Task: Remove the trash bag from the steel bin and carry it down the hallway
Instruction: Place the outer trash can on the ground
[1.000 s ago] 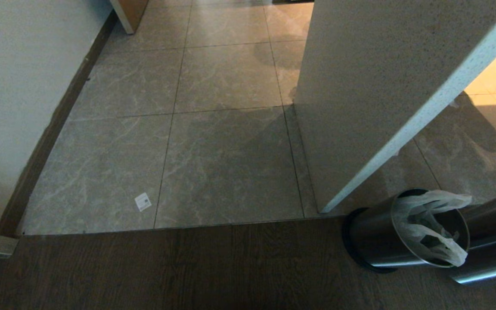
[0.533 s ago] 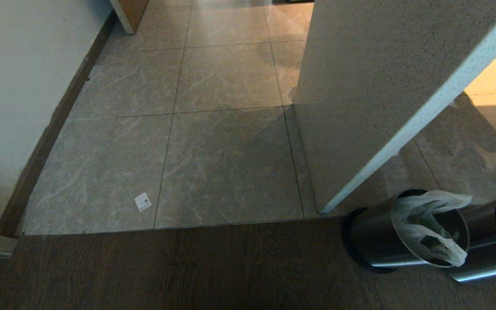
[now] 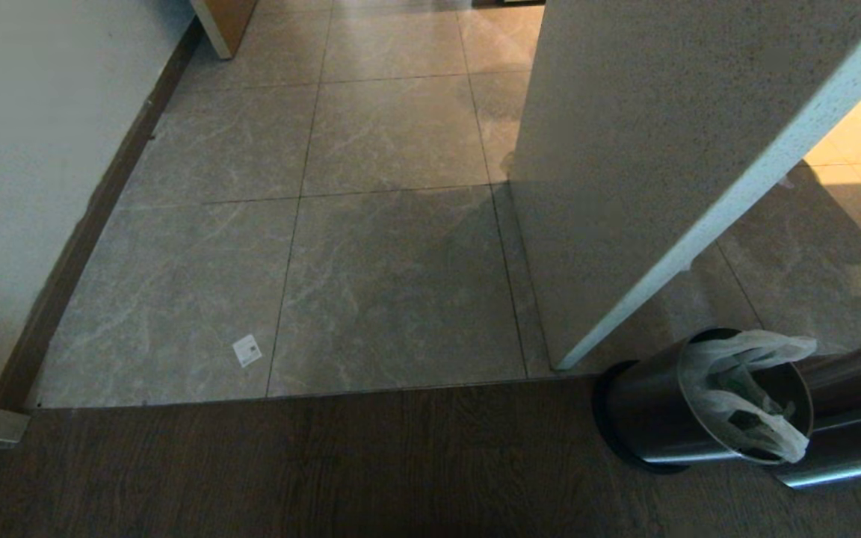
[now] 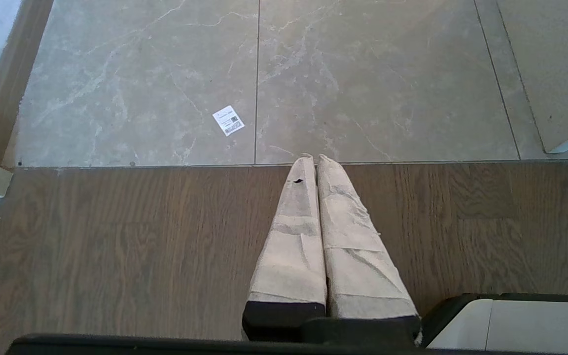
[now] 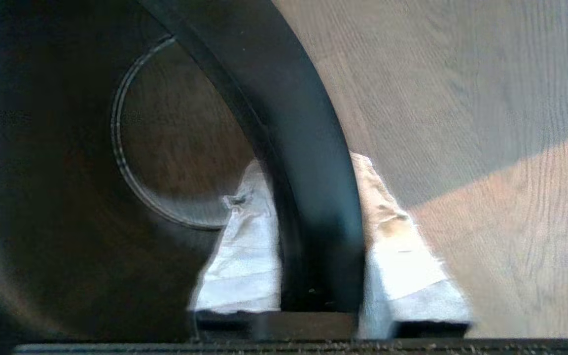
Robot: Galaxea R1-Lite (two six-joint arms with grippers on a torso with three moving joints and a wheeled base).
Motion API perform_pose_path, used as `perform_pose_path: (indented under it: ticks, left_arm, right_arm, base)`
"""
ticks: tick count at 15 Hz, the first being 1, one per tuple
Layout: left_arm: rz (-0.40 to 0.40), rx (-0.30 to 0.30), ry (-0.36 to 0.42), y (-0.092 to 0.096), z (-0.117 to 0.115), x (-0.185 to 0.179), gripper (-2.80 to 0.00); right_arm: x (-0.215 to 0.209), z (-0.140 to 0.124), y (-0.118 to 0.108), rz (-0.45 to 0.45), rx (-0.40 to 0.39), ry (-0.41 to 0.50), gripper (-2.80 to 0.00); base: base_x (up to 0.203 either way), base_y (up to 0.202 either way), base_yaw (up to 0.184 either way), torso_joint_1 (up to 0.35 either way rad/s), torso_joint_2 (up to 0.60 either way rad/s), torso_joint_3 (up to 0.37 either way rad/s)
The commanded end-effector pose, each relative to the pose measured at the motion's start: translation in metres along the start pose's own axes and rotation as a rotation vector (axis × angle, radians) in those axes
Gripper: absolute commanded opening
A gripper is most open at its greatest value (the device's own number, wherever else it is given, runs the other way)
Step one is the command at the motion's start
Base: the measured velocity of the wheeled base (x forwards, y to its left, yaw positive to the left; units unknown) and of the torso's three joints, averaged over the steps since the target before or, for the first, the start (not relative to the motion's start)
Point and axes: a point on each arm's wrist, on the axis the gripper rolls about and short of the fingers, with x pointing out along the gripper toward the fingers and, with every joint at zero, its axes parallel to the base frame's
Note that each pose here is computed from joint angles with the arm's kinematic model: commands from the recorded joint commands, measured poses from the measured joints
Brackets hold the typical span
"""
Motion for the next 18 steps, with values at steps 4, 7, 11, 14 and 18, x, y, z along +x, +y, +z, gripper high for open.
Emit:
perform_pose_path:
  ticks: [4,7,11,14,18]
  left_arm:
    - [0.000,-0.001,0.000,0.000,0.000,0.000,-2.80]
    - [0.000,-0.001,0.000,0.000,0.000,0.000,-2.80]
    - [0.000,-0.001,0.000,0.000,0.000,0.000,-2.80]
    - [0.000,-0.001,0.000,0.000,0.000,0.000,-2.80]
    - [0.000,-0.001,0.000,0.000,0.000,0.000,-2.80]
  right_arm:
    - [-0.009,0.014,-0.002,-0.010,-0.032,-0.041,0.00]
    - [-0.033,0.040,0.000,-0.037,-0.061,-0.086,0.00]
    - [-0.075,0.061,0.015,-0.032,-0.033,-0.061,-2.80]
    - [-0.106,0.067,0.047,0.022,-0.094,0.017,-2.80]
    - [-0.129,0.087,0.114,0.140,-0.344,0.036,-2.80]
  base:
    - [0.000,0.000,0.000,0.000,0.00,0.000]
    - [0.000,0.000,0.000,0.000,0.00,0.000]
    - [0.000,0.000,0.000,0.000,0.00,0.000]
    - [0.000,0.000,0.000,0.000,0.00,0.000]
    - [0.000,0.000,0.000,0.000,0.00,0.000]
